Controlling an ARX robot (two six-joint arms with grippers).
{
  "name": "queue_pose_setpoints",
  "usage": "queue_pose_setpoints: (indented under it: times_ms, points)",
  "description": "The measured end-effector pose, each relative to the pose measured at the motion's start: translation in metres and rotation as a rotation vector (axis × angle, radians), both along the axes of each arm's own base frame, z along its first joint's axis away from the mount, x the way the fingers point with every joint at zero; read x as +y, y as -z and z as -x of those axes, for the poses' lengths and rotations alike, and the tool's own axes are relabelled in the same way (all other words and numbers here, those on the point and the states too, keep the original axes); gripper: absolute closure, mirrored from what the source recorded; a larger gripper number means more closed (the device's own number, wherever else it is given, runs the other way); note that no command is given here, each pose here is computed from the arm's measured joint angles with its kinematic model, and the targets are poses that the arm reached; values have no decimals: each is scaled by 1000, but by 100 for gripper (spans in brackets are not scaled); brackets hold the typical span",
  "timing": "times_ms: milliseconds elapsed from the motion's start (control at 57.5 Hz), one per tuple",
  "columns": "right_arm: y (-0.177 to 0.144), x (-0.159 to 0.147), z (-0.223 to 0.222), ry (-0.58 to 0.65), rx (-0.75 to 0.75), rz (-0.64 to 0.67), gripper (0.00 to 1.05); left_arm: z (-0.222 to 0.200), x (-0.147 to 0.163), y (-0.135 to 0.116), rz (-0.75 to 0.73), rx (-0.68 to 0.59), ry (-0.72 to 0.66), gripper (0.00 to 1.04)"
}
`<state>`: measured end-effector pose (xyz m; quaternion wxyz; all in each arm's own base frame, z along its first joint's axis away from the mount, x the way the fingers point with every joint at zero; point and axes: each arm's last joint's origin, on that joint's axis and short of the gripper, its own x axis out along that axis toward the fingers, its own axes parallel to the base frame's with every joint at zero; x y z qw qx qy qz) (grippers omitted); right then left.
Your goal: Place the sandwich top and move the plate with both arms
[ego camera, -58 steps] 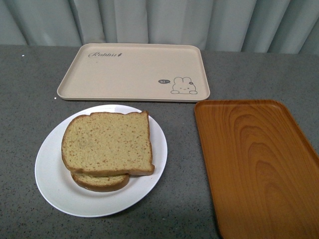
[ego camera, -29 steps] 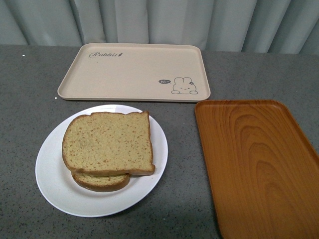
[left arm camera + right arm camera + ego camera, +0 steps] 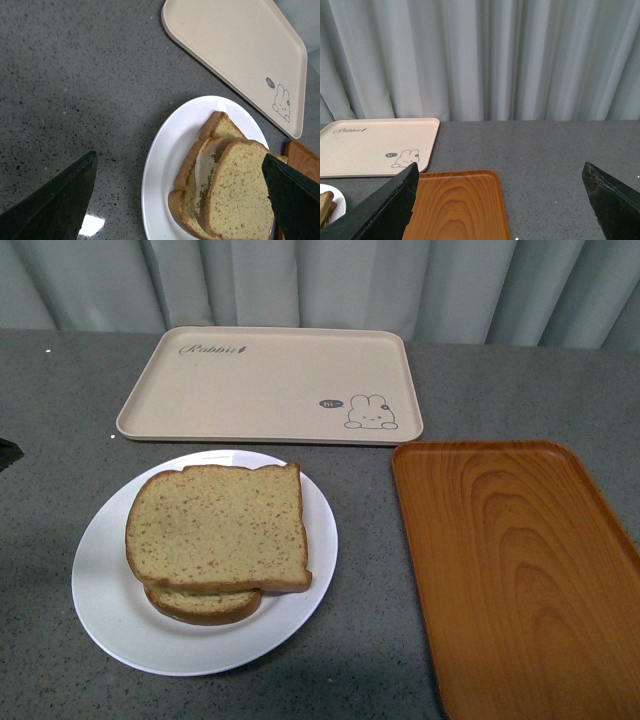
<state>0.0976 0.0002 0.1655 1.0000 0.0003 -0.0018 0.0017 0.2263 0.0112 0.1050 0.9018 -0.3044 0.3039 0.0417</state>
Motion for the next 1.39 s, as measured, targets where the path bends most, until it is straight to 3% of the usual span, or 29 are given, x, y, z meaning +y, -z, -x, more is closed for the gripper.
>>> queue_pose_setpoints:
  times_ms: [330, 817, 1113, 1391]
  points:
    - [0, 0, 0, 0, 0, 0, 9, -23, 9, 32, 120, 149, -82, 6]
    - [0, 0, 0, 0, 0, 0, 9, -24, 0, 51, 373, 265, -22, 6]
    - [0, 0, 0, 0, 0, 0, 9, -22, -7, 70, 411, 352, -62, 6]
    - [0, 0, 0, 0, 0, 0, 9, -26, -10, 72, 441, 354, -69, 7]
